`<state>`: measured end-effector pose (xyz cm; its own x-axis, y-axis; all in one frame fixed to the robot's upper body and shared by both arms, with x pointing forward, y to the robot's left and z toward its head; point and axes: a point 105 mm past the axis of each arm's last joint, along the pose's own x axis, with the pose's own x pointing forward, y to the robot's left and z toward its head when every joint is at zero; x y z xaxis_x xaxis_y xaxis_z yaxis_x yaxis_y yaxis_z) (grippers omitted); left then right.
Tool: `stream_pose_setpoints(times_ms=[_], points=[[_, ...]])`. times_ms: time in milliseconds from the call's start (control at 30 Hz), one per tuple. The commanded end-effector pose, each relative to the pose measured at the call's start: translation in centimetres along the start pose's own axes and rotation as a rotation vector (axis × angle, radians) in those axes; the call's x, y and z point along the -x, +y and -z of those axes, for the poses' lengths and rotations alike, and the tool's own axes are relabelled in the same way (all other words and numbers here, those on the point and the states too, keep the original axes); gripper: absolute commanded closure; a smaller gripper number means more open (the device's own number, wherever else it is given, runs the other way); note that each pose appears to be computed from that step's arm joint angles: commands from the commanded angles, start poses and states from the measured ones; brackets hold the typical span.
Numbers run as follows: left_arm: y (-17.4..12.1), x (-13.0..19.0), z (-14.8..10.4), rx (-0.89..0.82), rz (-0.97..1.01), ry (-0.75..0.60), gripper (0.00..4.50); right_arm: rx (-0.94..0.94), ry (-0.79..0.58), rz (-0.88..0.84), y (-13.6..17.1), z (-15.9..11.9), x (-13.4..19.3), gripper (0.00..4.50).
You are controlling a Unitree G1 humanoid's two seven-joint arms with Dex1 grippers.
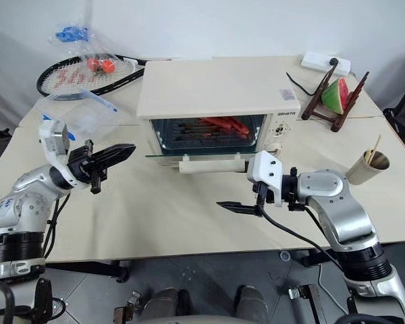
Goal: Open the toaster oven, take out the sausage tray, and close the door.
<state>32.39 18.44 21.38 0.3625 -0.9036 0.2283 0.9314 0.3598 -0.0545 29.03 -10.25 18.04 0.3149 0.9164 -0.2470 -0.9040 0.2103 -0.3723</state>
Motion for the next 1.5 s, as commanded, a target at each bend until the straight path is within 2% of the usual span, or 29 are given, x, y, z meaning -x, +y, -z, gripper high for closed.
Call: stream_pose_setpoints(times_ms=[33,167,333,567,700,733,967,1100,1200,1367,1500], points=[[0.6,-1.0,0.0,-0.032,0.024,0.014,4.47,0.04,-0.019,0.002,0.4,-0.9,0.0,0.0],[0.2,-2.6,1.9,0.013,0.125,0.127,4.47,0.024,-0.002,0.018,0.7,-0.6,0.2,0.0],[0.2,-3.5,3.1,0.023,0.182,0.21,4.47,-0.016,0.057,0.038,1.1,0.6,1.0,0.0],[0.4,-4.3,3.3,0.007,0.229,0.234,4.47,-0.054,0.16,0.071,1.2,2.6,2.0,0.0],[0.4,-4.5,3.7,0.004,0.256,0.266,4.47,-0.108,0.36,0.006,2.6,5.2,4.1,0.0],[0.3,-4.5,3.8,0.004,0.262,0.275,4.47,-0.115,0.374,-0.001,2.7,5.2,4.5,0.0],[0.3,-4.5,5.2,-0.007,0.288,0.376,4.47,-0.195,0.404,-0.086,4.7,3.7,7.0,0.0],[0.3,-4.5,6.1,-0.026,0.3,0.443,4.47,-0.204,0.384,-0.085,4.8,2.2,7.9,0.0],[0.0,-4.3,7.3,-0.063,0.318,0.545,4.47,-0.156,0.276,-0.004,2.9,-1.2,8.3,0.0],[0.0,-3.8,8.3,-0.122,0.339,0.647,4.47,-0.045,0.197,0.073,1.0,-3.7,6.5,0.0],[-0.1,-3.3,9.1,-0.185,0.363,0.699,4.47,0.033,0.175,0.14,-0.4,-4.4,3.8,0.0]])
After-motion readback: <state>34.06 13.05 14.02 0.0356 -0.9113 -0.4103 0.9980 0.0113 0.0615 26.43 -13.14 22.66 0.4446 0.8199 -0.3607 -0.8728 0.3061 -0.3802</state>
